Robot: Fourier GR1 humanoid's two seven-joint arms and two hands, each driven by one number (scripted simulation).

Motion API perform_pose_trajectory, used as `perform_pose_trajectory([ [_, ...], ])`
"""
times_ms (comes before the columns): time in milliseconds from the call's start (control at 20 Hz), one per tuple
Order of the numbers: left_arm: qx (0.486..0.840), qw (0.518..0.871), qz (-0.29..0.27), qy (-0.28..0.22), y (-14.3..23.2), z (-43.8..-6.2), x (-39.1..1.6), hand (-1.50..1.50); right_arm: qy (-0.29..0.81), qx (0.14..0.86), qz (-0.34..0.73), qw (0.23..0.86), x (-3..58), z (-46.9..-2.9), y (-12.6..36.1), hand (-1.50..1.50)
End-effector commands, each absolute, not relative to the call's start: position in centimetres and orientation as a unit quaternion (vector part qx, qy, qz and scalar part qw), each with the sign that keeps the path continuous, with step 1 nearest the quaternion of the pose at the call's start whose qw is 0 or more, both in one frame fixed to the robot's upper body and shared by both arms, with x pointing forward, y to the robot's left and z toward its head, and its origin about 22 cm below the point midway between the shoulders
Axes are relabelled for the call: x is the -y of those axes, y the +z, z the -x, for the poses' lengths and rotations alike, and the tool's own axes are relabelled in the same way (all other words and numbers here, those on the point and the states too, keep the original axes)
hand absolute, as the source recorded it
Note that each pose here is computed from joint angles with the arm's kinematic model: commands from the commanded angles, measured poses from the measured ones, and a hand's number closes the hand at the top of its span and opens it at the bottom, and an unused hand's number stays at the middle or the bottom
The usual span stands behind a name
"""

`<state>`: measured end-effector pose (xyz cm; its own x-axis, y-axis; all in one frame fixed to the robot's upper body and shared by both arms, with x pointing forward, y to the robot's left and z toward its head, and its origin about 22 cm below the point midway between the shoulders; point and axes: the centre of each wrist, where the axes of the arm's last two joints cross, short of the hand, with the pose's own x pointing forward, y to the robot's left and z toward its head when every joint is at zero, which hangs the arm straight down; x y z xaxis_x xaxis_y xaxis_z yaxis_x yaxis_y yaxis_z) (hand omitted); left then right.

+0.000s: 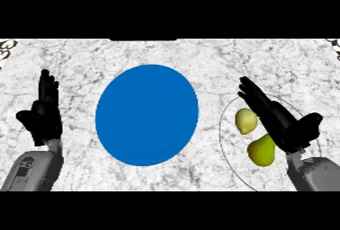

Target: Pick the pear from the placemat and place it in the plate

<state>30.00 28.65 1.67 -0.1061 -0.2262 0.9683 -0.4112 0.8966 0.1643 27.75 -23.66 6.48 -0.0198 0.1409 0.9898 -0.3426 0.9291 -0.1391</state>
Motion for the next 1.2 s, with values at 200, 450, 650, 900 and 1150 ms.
perform_pose_trajectory([
  [200,0.587,0.791,-0.156,0.067,-5.9,-24.7,-28.0,0.00,0.033,0.816,0.213,0.537,32.2,-28.1,14.3,1.50],
  [450,0.562,0.818,-0.092,0.077,-6.9,-23.3,-26.3,0.00,-0.064,0.738,0.469,0.481,39.5,-26.0,13.7,-1.50],
  [650,0.556,0.828,-0.052,0.054,-6.4,-22.7,-26.8,0.00,-0.121,0.746,0.504,0.418,37.4,-22.5,10.2,-1.50],
  [900,0.552,0.833,-0.019,0.024,-4.7,-23.2,-24.9,0.00,-0.097,0.736,0.524,0.419,34.6,-16.5,8.3,-1.50],
  [1150,0.568,0.822,-0.032,0.023,-3.8,-23.9,-25.4,0.00,0.015,0.659,0.533,0.530,34.3,-11.4,7.6,-1.50],
])
